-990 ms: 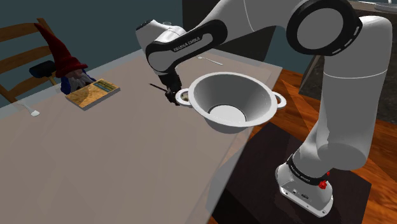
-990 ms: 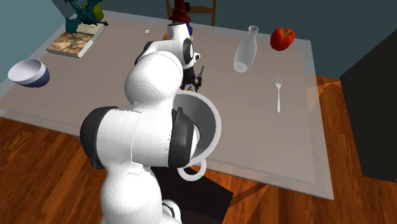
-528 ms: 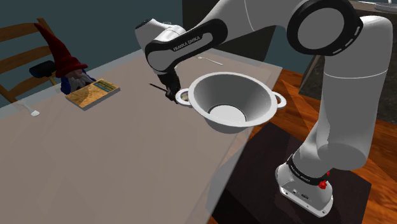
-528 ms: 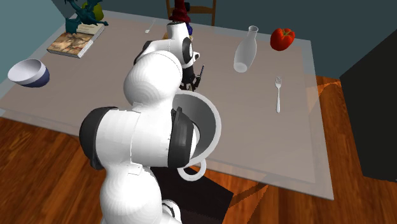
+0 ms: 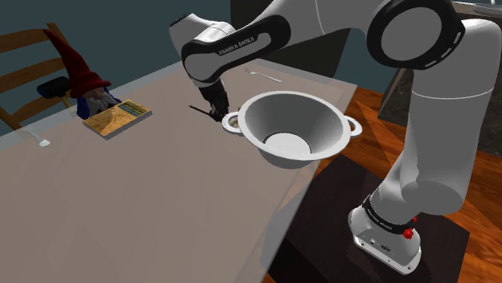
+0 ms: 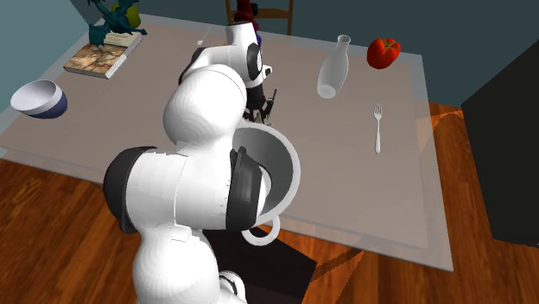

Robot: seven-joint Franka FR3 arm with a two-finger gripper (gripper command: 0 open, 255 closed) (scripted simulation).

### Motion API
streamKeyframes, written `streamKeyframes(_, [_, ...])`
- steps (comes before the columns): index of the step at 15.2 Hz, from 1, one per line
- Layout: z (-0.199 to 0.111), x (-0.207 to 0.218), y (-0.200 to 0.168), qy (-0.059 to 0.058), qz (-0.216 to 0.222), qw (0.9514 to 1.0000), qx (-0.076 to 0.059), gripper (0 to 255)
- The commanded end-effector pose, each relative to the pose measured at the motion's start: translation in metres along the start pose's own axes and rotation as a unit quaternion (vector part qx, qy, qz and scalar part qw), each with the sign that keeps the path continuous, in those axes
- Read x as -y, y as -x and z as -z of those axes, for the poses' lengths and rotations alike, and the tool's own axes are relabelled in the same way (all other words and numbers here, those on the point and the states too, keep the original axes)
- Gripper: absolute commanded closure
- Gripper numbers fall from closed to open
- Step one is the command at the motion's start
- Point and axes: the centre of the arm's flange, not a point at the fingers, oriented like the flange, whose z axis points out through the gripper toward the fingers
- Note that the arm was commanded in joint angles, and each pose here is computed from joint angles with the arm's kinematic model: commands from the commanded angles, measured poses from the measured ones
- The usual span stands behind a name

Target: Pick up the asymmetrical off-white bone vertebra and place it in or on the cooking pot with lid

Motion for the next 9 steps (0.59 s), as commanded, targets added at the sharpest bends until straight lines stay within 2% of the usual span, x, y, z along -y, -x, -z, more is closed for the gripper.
streamKeyframes(1, [0.010,-0.001,0.003,0.000,0.000,1.0000,0.000,255])
streamKeyframes(9, [0.050,-0.004,0.016,0.000,0.000,1.0000,0.000,255])
